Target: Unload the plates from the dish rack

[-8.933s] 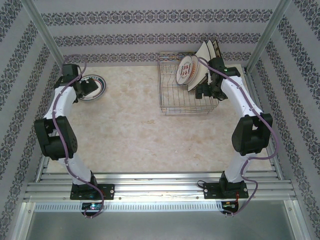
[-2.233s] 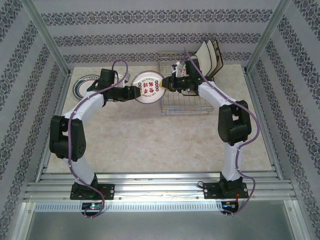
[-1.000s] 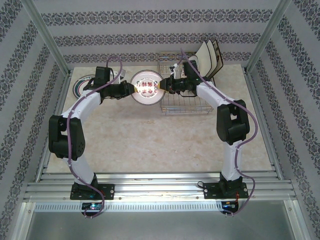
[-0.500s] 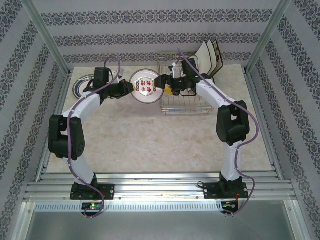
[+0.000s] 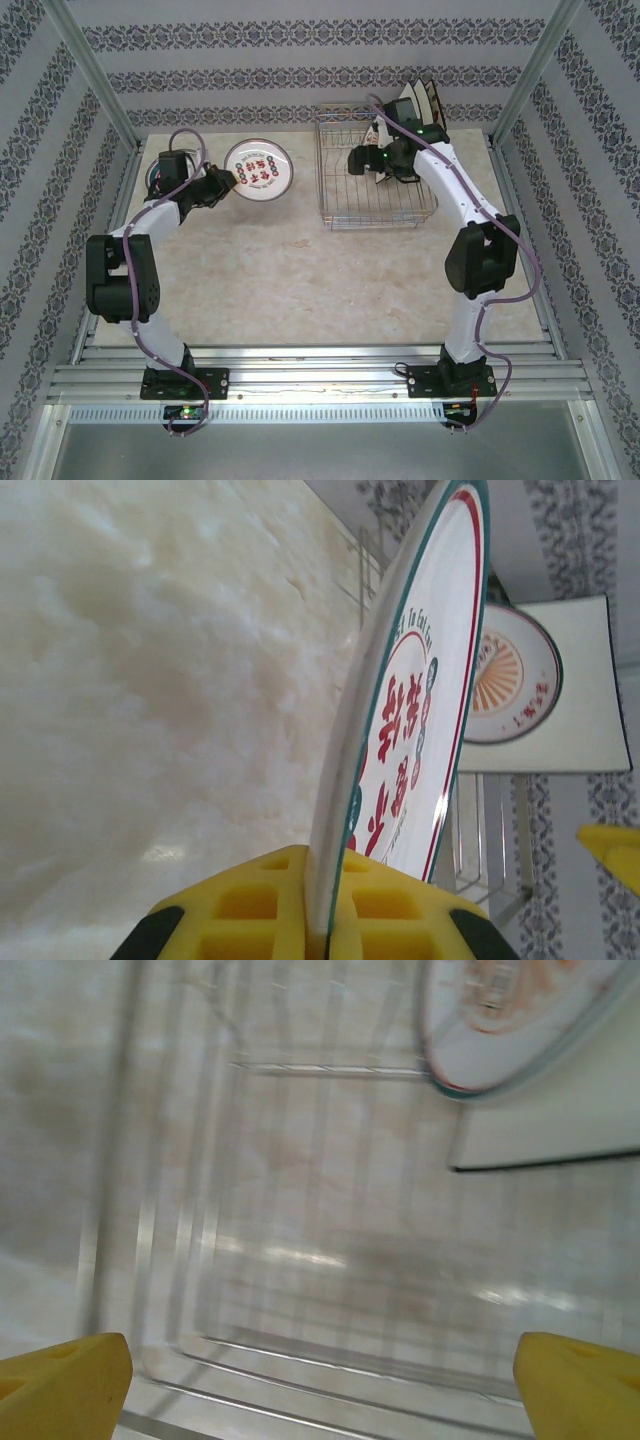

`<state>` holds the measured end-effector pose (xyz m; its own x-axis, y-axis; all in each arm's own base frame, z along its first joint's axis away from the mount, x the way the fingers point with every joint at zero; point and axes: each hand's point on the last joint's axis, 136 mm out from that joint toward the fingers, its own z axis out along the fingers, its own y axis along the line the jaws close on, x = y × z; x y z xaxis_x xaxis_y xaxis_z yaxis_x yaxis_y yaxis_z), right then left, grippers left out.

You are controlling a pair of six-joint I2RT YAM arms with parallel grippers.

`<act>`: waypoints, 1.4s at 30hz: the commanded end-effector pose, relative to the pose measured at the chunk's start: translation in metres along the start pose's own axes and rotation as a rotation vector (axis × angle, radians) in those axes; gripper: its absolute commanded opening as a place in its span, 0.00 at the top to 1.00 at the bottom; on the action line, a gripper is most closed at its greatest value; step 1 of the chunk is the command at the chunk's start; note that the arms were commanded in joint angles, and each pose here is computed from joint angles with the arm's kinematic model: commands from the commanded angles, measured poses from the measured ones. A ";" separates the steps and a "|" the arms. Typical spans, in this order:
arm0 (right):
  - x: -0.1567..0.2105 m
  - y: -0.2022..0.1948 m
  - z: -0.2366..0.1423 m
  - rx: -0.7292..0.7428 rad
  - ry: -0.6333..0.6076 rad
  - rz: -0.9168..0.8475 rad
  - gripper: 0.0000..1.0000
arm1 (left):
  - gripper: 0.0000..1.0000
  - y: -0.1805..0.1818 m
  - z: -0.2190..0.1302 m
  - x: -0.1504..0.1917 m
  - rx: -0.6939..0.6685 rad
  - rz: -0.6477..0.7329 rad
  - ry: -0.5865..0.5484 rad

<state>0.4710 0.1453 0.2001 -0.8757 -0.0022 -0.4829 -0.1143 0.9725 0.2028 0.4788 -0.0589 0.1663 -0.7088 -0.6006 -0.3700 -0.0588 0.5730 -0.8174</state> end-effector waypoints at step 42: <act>0.049 -0.079 -0.033 0.220 0.095 -0.014 0.02 | 1.00 0.162 -0.104 -0.119 -0.285 -0.315 -0.546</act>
<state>0.4248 0.0504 0.1889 -0.9128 0.0004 -0.4083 0.0067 0.9999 -0.0139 0.4647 0.1461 0.0934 -0.2203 -0.9362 -0.2739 -0.5106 0.3499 -0.7854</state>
